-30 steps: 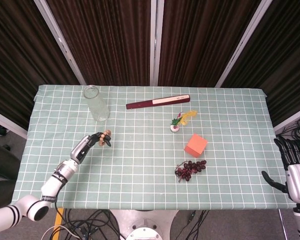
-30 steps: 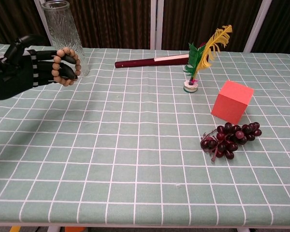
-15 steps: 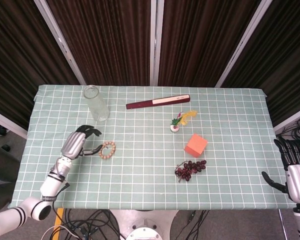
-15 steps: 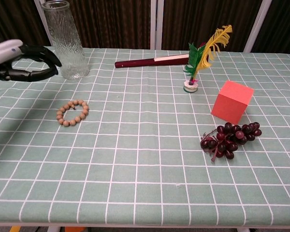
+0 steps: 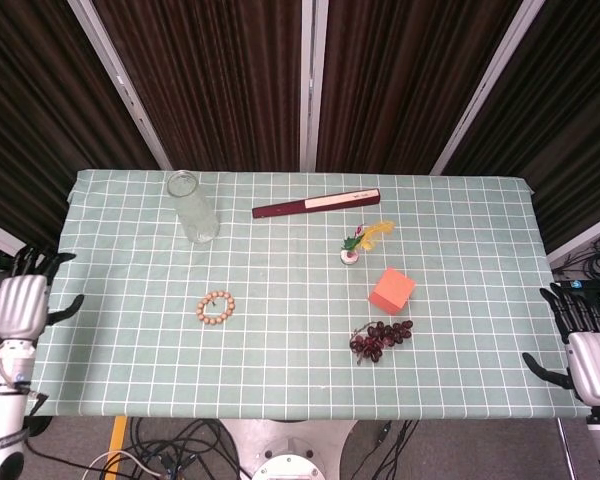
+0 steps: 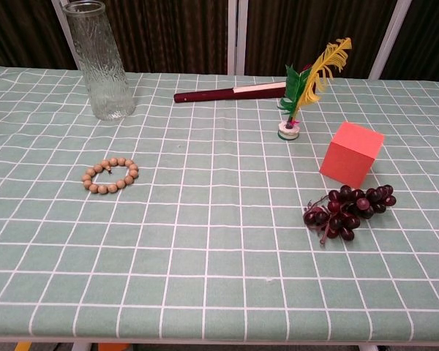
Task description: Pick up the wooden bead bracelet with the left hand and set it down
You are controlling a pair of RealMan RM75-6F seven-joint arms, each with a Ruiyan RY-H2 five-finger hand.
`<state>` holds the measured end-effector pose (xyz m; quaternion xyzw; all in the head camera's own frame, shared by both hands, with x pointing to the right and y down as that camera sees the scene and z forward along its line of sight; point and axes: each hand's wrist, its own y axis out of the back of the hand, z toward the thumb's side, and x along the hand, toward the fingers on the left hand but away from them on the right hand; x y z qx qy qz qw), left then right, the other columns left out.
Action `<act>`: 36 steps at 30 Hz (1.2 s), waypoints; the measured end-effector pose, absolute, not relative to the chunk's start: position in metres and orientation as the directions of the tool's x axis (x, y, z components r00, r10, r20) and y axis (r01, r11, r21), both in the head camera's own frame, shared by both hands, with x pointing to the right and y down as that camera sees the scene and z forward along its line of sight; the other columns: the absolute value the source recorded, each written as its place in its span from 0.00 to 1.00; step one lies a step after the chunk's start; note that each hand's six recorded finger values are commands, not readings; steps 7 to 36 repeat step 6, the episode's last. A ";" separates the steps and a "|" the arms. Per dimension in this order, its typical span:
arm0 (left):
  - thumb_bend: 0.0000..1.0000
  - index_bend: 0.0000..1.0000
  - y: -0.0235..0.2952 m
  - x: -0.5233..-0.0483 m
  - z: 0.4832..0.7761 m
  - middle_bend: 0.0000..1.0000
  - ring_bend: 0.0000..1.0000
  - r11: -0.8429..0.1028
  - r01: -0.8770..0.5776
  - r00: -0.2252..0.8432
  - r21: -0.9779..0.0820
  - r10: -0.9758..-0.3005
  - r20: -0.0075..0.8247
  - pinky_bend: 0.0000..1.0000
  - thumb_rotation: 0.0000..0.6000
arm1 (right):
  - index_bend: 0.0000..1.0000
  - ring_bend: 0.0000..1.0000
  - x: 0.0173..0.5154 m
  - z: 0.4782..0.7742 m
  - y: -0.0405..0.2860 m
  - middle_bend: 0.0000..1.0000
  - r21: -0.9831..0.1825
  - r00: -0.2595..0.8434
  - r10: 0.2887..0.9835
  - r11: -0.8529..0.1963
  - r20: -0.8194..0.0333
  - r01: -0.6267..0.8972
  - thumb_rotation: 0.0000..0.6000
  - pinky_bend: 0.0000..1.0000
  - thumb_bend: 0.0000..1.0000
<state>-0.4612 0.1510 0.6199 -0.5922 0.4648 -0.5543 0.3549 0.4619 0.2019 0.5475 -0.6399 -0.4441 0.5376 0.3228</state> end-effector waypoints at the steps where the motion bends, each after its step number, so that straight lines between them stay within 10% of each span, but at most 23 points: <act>1: 0.24 0.24 0.164 -0.468 0.614 0.26 0.09 -0.319 -0.152 -0.072 -0.935 -0.940 0.333 0.07 1.00 | 0.00 0.00 0.461 0.548 0.202 0.00 -0.889 0.031 0.915 -0.398 -0.402 0.224 1.00 0.00 0.13; 6: 0.24 0.24 0.205 -0.476 0.597 0.26 0.09 -0.329 -0.167 -0.128 -0.929 -0.927 0.352 0.07 1.00 | 0.00 0.00 0.454 0.553 0.203 0.00 -0.872 0.062 0.908 -0.415 -0.414 0.261 1.00 0.00 0.13; 36: 0.24 0.24 0.205 -0.476 0.597 0.26 0.09 -0.329 -0.167 -0.128 -0.929 -0.927 0.352 0.07 1.00 | 0.00 0.00 0.454 0.553 0.203 0.00 -0.872 0.062 0.908 -0.415 -0.414 0.261 1.00 0.00 0.13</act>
